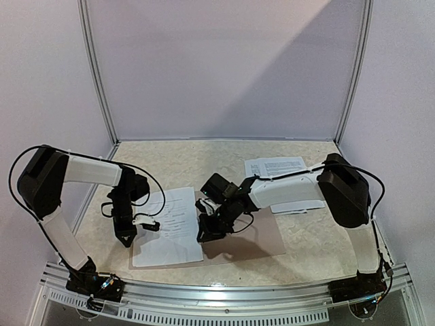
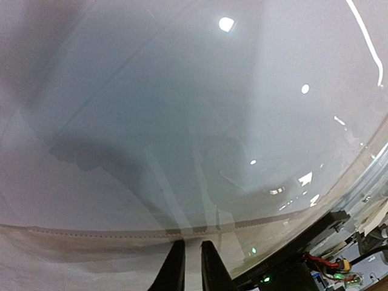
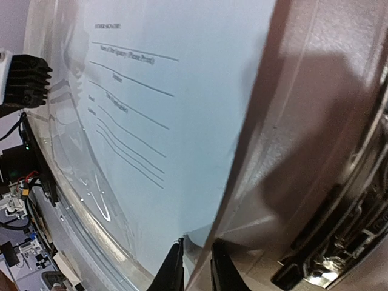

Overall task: Put the files into the folder
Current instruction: Insert the folder to form pockets on the folder.

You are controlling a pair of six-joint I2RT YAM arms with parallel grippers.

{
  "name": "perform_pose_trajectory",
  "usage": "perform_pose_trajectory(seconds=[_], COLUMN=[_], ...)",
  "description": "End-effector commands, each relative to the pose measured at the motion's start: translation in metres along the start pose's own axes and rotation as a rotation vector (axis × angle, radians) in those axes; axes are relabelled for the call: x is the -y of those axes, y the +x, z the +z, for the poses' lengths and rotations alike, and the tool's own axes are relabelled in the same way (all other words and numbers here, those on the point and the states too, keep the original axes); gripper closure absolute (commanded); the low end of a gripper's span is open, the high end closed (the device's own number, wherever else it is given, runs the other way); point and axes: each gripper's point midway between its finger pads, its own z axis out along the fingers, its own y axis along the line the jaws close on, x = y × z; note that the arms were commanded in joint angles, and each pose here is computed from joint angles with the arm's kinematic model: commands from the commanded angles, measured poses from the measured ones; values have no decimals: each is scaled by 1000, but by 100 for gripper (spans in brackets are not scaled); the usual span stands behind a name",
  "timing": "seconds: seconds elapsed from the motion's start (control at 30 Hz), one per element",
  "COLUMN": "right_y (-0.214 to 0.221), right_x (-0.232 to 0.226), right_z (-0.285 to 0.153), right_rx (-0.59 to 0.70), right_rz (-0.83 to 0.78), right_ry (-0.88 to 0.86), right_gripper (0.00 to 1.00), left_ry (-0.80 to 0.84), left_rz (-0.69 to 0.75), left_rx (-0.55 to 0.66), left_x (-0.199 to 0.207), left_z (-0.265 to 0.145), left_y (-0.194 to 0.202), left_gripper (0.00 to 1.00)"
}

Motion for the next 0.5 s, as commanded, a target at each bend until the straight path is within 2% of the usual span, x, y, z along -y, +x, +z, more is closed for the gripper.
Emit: perform_pose_trajectory(seconds=[0.0,0.17,0.47], right_y=[10,11,9], right_x=[-5,-13,-26], right_z=[26,33,43], right_rx=[-44,-52,-50], right_rz=[7,7,13], right_ry=[-29,-70,-128], right_gripper=[89,96,98], left_ry=[-13,-6,13], left_rz=[4,1,-6], left_rx=[92,96,109], left_x=[-13,-13,-13], left_z=[8,8,7], left_y=[-25,-25,-25], left_gripper=[88,88,89])
